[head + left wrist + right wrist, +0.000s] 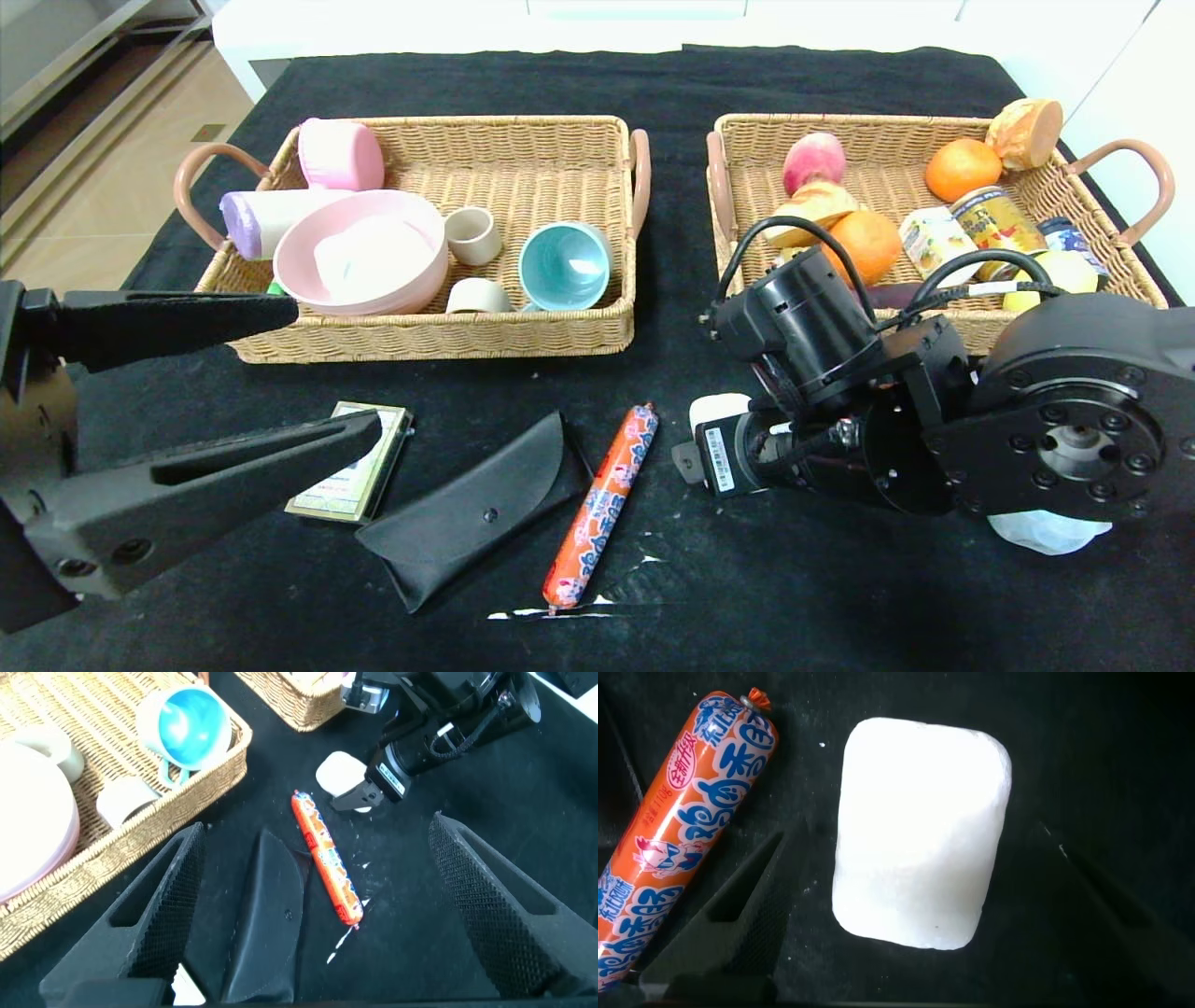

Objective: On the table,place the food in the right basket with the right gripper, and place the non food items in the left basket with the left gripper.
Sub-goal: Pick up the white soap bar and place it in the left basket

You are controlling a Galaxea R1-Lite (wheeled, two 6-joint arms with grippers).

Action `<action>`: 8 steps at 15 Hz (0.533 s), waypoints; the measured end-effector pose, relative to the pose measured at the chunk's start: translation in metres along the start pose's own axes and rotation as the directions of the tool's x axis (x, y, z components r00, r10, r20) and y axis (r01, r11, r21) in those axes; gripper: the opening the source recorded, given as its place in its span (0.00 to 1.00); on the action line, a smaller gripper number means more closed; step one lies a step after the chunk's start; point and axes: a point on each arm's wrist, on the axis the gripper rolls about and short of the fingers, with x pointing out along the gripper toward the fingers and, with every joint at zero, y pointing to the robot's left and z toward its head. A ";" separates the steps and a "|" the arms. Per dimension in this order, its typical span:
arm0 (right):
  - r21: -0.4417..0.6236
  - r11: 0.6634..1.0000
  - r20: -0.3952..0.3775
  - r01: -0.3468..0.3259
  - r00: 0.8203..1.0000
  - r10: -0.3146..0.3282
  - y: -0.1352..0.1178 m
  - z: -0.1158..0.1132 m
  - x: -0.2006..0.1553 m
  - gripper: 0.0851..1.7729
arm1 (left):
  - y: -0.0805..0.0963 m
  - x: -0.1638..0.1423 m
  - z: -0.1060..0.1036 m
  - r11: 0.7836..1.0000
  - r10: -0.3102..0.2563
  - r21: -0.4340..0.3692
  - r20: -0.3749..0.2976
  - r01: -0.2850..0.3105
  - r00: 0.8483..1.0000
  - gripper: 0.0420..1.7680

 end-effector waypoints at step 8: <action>-0.004 1.000 -0.007 -0.003 1.000 0.003 0.001 -0.002 0.001 0.58 | 0.000 0.000 0.000 1.000 0.000 -0.001 -0.002 0.000 1.000 0.97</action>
